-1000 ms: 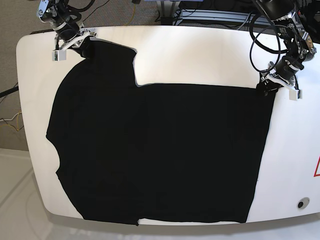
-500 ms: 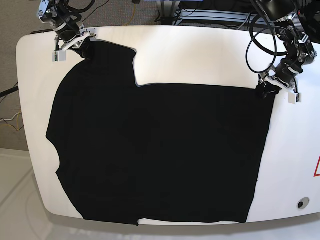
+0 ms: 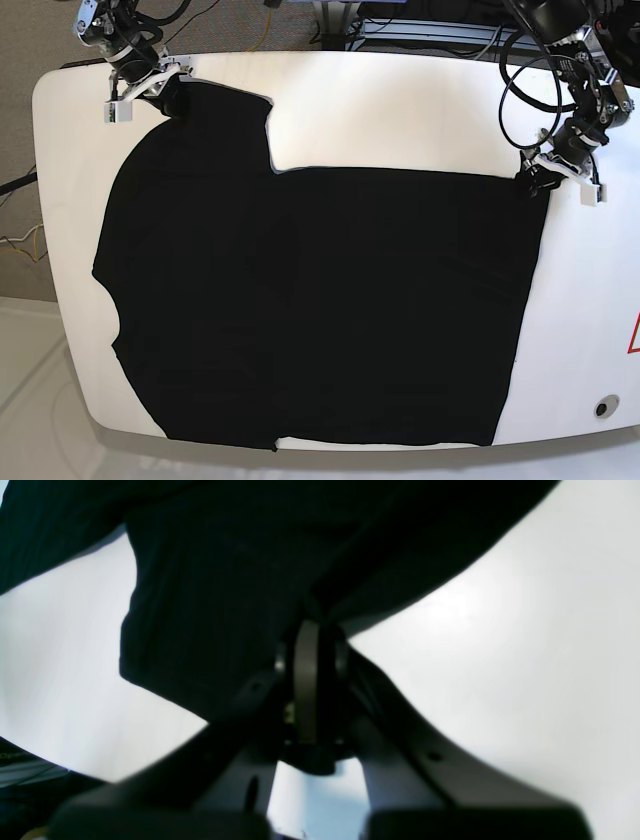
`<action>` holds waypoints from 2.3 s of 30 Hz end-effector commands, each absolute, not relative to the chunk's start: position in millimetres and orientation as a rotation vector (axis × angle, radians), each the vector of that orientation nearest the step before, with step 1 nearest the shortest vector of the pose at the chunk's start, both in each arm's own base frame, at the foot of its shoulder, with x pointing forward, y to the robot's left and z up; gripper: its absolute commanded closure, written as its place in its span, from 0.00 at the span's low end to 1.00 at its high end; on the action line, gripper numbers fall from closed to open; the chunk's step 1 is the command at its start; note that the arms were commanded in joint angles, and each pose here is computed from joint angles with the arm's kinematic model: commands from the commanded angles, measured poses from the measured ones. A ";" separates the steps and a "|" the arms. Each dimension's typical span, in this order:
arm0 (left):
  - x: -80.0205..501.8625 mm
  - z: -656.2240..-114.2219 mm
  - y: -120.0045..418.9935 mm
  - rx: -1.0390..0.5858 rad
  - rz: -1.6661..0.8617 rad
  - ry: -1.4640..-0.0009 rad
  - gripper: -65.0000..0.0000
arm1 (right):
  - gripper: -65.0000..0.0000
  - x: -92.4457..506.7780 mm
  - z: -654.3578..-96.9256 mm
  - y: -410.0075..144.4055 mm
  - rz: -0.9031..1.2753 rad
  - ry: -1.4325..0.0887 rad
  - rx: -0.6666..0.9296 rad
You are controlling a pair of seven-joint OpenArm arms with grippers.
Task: Fold the T-shirt properly
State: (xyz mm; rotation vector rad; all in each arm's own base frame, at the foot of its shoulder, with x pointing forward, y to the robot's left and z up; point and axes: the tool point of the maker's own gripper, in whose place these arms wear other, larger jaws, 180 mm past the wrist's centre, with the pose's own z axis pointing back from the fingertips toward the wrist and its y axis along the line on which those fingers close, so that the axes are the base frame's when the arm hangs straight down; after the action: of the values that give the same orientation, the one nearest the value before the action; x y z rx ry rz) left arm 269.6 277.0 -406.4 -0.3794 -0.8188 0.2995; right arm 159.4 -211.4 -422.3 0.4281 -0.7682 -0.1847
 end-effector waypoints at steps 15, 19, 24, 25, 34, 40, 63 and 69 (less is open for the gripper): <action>285.0 -372.2 293.9 -0.361 0.220 -0.916 1.00 | 1.00 168.0 -411.5 -214.1 -0.161 -0.812 0.429; 285.8 -362.1 304.2 -0.354 0.209 -0.925 0.79 | 1.00 169.5 -411.3 -213.4 -0.159 -0.814 0.432; 287.4 -359.5 309.4 -0.347 0.220 -0.931 0.63 | 1.00 170.9 -410.7 -213.2 -0.152 -0.815 0.428; 287.9 -359.3 309.7 -0.345 0.223 -0.934 0.61 | 1.00 171.3 -410.2 -213.2 -0.150 -0.816 0.427; 288.6 -360.5 317.1 -0.333 0.268 -0.963 0.44 | 1.00 174.5 -399.5 -221.6 -0.150 -0.847 0.396; 281.7 -371.4 317.6 -0.326 0.311 -0.952 0.46 | 1.00 177.5 -390.5 -228.4 -0.143 -0.873 0.367; 272.6 -387.6 304.1 -0.343 0.278 -0.841 0.62 | 1.00 171.3 -407.8 -223.4 -0.151 -0.818 0.389; 272.7 -389.4 299.5 -0.354 0.271 -0.834 0.54 | 1.00 171.9 -407.4 -223.5 -0.151 -0.819 0.389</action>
State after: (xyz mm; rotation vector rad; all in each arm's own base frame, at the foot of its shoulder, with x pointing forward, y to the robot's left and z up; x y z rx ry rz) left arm 262.9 296.8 -404.0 -0.3509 -0.7847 0.2938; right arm 164.9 -219.0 -419.1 0.3929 -0.7725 -0.1692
